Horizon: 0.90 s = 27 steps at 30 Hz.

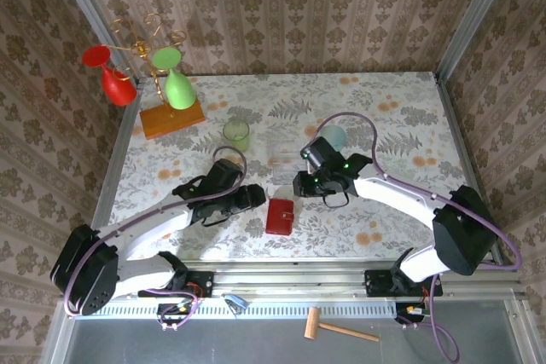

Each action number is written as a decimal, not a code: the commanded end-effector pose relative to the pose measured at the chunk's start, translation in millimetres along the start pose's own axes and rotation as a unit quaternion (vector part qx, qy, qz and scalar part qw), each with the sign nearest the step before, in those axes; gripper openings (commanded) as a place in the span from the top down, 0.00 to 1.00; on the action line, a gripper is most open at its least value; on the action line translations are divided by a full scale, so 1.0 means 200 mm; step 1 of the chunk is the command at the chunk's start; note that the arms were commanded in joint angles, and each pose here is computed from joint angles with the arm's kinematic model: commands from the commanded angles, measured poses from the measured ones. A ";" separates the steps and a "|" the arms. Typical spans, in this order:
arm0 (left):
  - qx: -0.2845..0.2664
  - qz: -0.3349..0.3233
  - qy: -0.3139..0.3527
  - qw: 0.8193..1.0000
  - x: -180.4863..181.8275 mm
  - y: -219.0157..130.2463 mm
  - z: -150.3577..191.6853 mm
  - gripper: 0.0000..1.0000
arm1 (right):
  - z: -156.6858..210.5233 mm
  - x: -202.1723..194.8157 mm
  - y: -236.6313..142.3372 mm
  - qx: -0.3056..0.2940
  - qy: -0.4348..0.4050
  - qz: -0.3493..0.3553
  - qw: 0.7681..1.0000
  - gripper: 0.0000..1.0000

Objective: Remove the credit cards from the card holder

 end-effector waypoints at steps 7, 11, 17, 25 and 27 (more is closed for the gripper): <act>0.020 0.136 0.003 0.990 -0.09 0.02 0.02 0.61 | 0.16 0.06 0.03 0.017 0.059 0.059 0.996 0.70; 0.028 0.158 -0.005 0.987 -0.08 0.03 0.05 0.75 | 0.20 0.08 0.06 0.029 0.096 0.064 0.993 0.70; 0.038 0.172 -0.019 0.984 -0.05 0.06 0.08 0.88 | 0.21 0.09 0.12 0.043 0.121 0.076 0.989 0.69; 0.044 0.182 -0.034 0.982 0.00 0.09 0.08 0.94 | 0.23 0.14 0.21 0.066 0.129 0.100 0.984 0.68; 0.046 0.182 -0.033 0.982 0.00 0.09 0.08 0.95 | 0.23 0.16 0.23 0.069 0.127 0.110 0.983 0.68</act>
Point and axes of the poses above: each hand's point on the last joint's axis, 136 mm out from that joint toward the fingers, its own y axis out along the fingers, its own x axis along the line the jaws close on, z = x × y, the point moved 5 cm from there along -y, back along the fingers, and after that the axes turned 1 degree about -y, right-handed, at the moved point
